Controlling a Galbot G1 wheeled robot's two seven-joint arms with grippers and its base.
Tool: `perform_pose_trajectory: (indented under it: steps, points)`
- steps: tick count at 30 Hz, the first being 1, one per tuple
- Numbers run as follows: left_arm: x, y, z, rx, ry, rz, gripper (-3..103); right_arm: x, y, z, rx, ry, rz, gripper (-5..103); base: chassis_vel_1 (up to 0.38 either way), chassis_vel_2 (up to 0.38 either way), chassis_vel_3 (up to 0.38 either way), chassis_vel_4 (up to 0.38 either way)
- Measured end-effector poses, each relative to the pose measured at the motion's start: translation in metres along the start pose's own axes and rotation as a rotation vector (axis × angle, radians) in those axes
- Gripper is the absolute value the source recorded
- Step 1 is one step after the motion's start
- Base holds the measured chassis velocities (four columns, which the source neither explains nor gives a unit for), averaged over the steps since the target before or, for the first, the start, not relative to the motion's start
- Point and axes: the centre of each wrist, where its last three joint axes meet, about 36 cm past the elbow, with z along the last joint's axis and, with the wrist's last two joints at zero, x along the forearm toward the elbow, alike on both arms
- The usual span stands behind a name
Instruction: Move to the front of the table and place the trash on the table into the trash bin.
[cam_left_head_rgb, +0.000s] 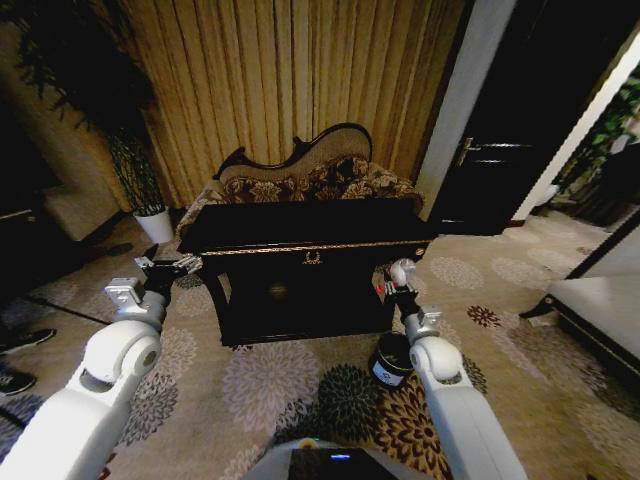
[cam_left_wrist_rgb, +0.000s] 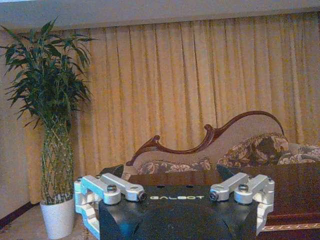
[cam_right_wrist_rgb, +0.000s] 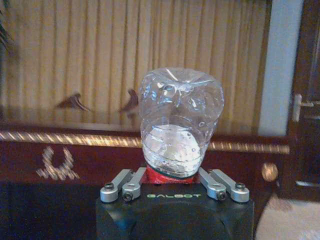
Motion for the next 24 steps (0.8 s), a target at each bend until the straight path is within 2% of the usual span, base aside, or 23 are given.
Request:
perform_pose_trajectory:
  steps: [5,12,24]
  points:
    - [0.005,0.001,-0.004,-0.004,-0.012,-0.001,100,-0.043,-0.017,0.05,0.019,0.066,0.043,27,0.0,0.0,0.0,0.0]
    - [0.01,0.002,-0.007,-0.009,-0.016,-0.006,100,-0.078,-0.038,0.081,0.027,0.128,0.093,27,0.0,0.0,0.0,0.0]
    - [0.012,0.002,-0.007,-0.009,-0.016,-0.007,100,-0.066,-0.087,0.133,0.11,0.274,0.16,27,0.0,0.0,0.0,0.0]
